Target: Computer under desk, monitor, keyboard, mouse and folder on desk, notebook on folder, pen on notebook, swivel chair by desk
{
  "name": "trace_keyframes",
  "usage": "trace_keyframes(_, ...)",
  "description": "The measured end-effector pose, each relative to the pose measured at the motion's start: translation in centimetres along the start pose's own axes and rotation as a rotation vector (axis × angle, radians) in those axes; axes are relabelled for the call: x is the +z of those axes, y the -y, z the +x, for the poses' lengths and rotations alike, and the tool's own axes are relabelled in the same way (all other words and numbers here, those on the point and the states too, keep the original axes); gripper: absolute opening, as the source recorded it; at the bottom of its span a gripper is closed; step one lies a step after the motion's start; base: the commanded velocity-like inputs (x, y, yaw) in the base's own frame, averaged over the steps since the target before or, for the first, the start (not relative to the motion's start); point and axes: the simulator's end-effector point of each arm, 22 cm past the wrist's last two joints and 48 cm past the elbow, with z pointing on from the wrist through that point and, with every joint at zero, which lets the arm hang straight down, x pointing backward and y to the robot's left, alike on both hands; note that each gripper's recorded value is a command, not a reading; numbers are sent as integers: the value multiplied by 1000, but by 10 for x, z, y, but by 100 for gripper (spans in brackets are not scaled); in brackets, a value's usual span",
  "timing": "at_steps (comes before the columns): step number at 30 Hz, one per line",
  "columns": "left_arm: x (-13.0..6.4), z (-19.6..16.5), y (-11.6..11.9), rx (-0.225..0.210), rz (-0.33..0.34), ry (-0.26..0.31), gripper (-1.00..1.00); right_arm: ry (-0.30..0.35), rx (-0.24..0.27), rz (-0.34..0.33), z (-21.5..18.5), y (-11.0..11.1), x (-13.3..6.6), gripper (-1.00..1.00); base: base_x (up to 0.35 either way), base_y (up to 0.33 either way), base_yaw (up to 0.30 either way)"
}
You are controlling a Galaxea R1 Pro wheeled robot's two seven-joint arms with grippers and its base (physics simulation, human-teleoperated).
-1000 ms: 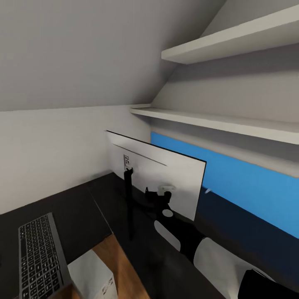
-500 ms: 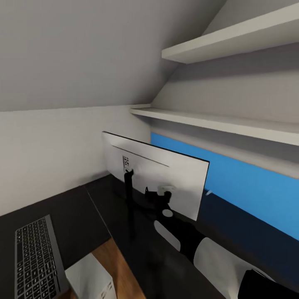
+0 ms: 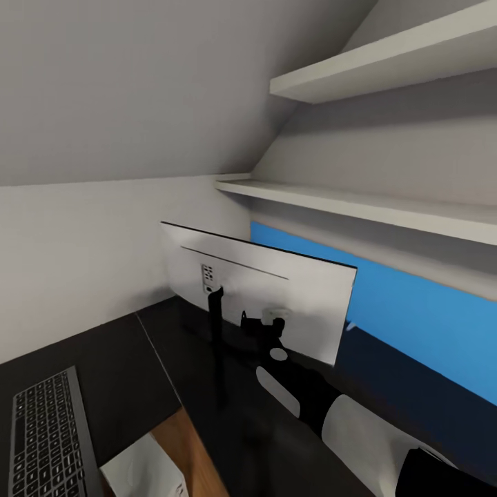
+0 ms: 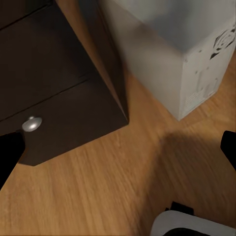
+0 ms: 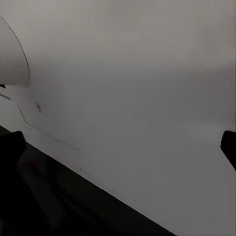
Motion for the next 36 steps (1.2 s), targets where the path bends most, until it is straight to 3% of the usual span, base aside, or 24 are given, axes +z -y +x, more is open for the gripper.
trace_keyframes(28, 1, 0, -2, 1, -5, -2, 100, 0, -5, 0, 1, 0, 0, 100, 13, 0, 0)
trace_keyframes(36, 1, 1, -3, 2, -7, -6, 100, 0, -6, -4, 1, -2, 0, 100, -223, 0, 59)
